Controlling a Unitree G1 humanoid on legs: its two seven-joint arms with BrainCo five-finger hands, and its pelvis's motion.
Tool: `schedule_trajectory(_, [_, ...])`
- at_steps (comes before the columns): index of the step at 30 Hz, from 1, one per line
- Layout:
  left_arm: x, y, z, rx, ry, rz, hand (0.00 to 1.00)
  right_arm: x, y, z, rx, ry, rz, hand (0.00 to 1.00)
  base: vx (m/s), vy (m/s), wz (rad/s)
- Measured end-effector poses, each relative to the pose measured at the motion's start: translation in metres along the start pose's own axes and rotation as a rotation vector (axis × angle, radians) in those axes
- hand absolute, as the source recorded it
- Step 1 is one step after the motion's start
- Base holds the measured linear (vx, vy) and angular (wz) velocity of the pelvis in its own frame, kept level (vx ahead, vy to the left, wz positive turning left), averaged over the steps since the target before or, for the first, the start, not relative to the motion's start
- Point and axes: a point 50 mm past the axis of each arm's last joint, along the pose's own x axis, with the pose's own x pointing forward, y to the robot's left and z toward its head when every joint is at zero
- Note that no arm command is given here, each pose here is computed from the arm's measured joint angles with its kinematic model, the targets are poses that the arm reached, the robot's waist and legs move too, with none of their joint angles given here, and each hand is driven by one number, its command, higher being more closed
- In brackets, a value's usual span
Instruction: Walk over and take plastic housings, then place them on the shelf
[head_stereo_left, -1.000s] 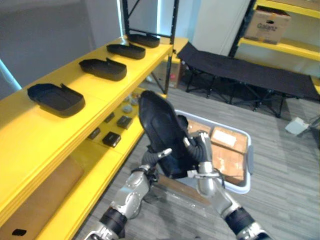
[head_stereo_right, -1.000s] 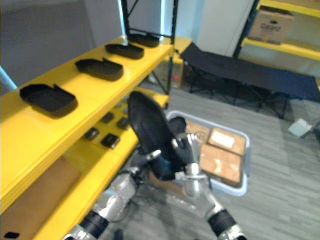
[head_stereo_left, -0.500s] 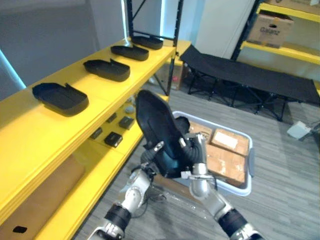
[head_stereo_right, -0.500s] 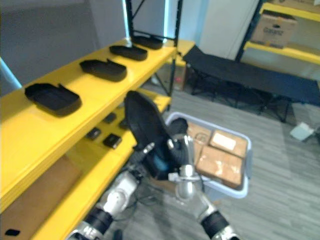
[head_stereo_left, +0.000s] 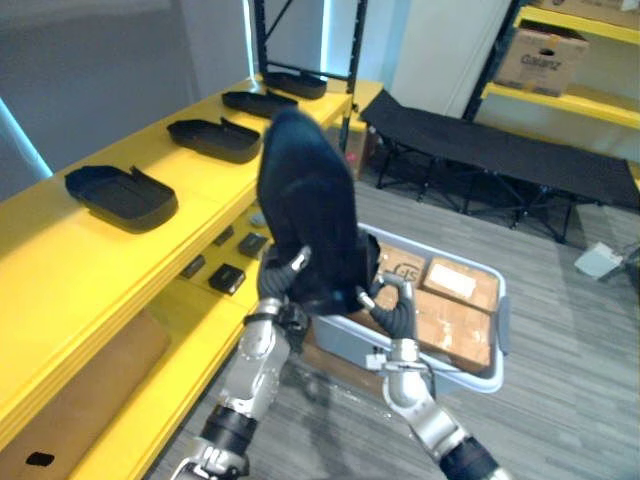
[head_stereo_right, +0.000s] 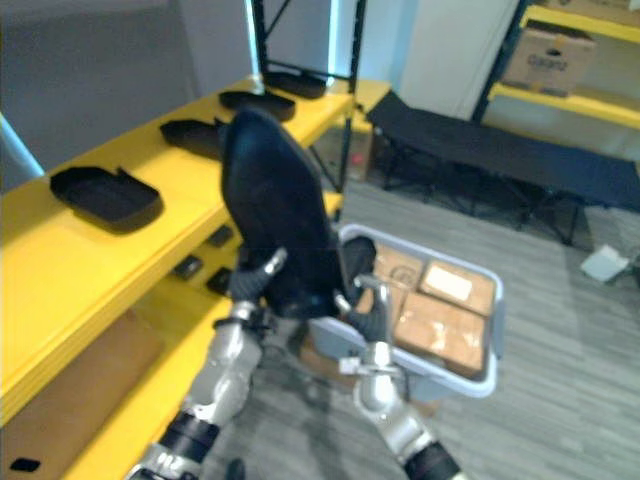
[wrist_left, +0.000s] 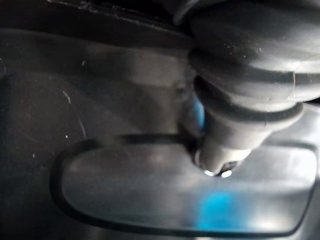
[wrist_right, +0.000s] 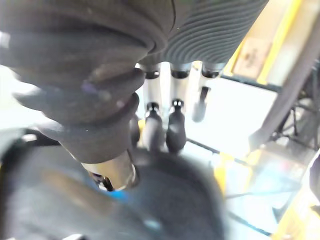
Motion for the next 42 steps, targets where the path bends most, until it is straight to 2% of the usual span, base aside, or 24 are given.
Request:
schedule_trajectory(4, [-0.009,0.006,0.009,0.158,-0.087,0.027,1.0,0.012,-0.019,0.017,0.185,-0.054,-0.049,0.0,-0.01,0.008,-0.15])
schedule_trajectory(10, [-0.022,0.019,0.003,0.342,-0.084,0.055,1.0,0.015,-0.059,0.023,0.29,-0.074,-0.209,0.0,0.0,0.01,-0.12])
schedule_trajectory(12, [-0.022,0.026,0.008,0.366,-0.1,0.079,1.0,0.01,-0.069,0.015,0.282,-0.026,-0.266,0.0,0.01,0.01,-0.09])
schedule_trajectory(16, [-0.027,0.036,0.015,0.367,-0.118,0.139,1.0,-0.017,-0.093,-0.016,0.234,0.208,-0.378,0.0,0.04,0.017,-0.16])
schedule_trajectory(19, [-0.038,0.04,0.012,0.351,-0.084,0.168,1.0,-0.048,-0.11,-0.043,0.211,0.396,-0.416,0.0,0.03,0.003,-0.01])
schedule_trajectory(21, [-0.042,0.043,0.01,0.355,-0.067,0.18,1.0,-0.057,-0.114,-0.046,0.213,0.421,-0.413,0.0,0.0,0.0,0.0])
schedule_trajectory(25, [-0.052,0.052,0.008,0.383,-0.038,0.216,1.0,-0.056,-0.109,-0.046,0.268,0.41,-0.296,0.0,-0.01,0.002,0.04])
schedule_trajectory(28, [-0.056,0.058,0.025,0.403,-0.091,0.243,1.0,-0.045,-0.094,-0.042,0.337,0.37,-0.182,0.0,-0.01,0.002,0.37])
schedule_trajectory(32, [-0.059,0.071,0.052,0.42,-0.179,0.326,1.0,-0.027,-0.048,-0.039,0.391,0.338,0.119,0.0,0.0,-0.009,0.74])
schedule_trajectory(35, [-0.073,0.087,0.061,0.444,-0.186,0.413,1.0,-0.018,-0.017,-0.031,0.348,0.295,0.29,0.0,0.02,-0.03,0.84])
schedule_trajectory(38, [-0.091,0.107,0.063,0.478,-0.15,0.517,1.0,-0.008,0.0,-0.024,0.312,0.257,0.353,0.0,0.05,-0.04,0.65])
schedule_trajectory(42, [-0.115,0.127,0.071,0.448,-0.139,0.662,1.0,0.004,-0.001,-0.022,0.295,0.257,0.282,0.0,0.03,-0.031,0.22])
